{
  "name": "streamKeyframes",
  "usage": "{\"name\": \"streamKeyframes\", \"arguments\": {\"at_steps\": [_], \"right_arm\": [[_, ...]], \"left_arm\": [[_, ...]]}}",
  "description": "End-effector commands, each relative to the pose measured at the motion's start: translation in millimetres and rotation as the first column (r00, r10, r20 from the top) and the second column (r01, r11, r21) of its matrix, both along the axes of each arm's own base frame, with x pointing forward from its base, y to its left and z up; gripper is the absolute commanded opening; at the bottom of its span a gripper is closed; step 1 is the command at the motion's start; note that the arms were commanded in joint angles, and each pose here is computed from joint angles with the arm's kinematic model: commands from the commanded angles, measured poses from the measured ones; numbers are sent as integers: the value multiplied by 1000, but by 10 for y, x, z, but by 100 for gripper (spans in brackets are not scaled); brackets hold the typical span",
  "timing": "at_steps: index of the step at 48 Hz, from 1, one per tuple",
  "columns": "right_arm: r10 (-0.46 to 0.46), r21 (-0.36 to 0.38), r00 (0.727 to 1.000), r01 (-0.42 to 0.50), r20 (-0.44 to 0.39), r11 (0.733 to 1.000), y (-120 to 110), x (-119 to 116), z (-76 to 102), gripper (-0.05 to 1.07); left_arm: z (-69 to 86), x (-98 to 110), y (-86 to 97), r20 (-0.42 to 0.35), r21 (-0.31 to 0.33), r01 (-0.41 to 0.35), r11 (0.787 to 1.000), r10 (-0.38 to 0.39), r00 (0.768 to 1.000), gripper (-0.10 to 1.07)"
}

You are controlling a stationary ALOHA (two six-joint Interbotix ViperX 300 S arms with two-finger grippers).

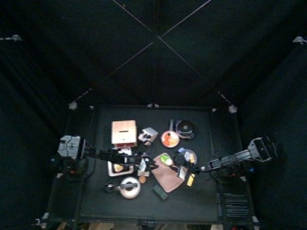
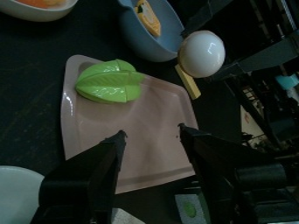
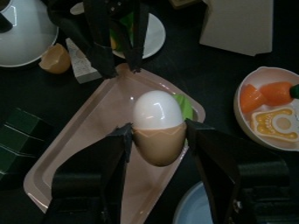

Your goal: Remove egg shell

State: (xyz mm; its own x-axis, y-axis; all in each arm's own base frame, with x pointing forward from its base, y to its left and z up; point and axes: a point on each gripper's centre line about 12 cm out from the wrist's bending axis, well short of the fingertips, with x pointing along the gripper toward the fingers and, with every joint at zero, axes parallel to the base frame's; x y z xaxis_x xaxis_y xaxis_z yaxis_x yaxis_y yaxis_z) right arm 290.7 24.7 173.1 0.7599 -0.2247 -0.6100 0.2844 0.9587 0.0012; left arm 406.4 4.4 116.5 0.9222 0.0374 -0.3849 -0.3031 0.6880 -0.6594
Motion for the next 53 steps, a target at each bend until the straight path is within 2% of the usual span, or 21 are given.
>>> {"name": "streamKeyframes", "arguments": {"at_steps": [1, 8, 14, 18, 34, 53], "right_arm": [[7, -2, 1000, -7, 30, 1000, 15, 49, 91, 81], [28, -18, 999, -28, 31, 999, 30, 81, 92, 81], [52, -33, 998, -51, 33, 998, 49, 118, 98, 81], [64, -42, 997, -62, 39, 997, 62, 157, 115, 81], [101, -87, 994, -98, 39, 991, 94, 290, 121, 81], [107, -100, 993, -102, 47, 990, 84, 311, 147, 81]], "left_arm": [[204, 49, 1, 64, 2, 0, 1000, 0, 998, 88], [364, 97, -18, 127, 13, 11, 1000, -13, 992, 88], [564, 147, -38, 210, 22, 21, 1000, -25, 977, 88], [627, 197, -40, 232, 23, 22, 999, -26, 972, 88], [571, 358, -41, 234, 20, 21, 1000, -25, 972, 88], [495, 377, -28, 218, 5, 7, 1000, -8, 976, 87]]}}
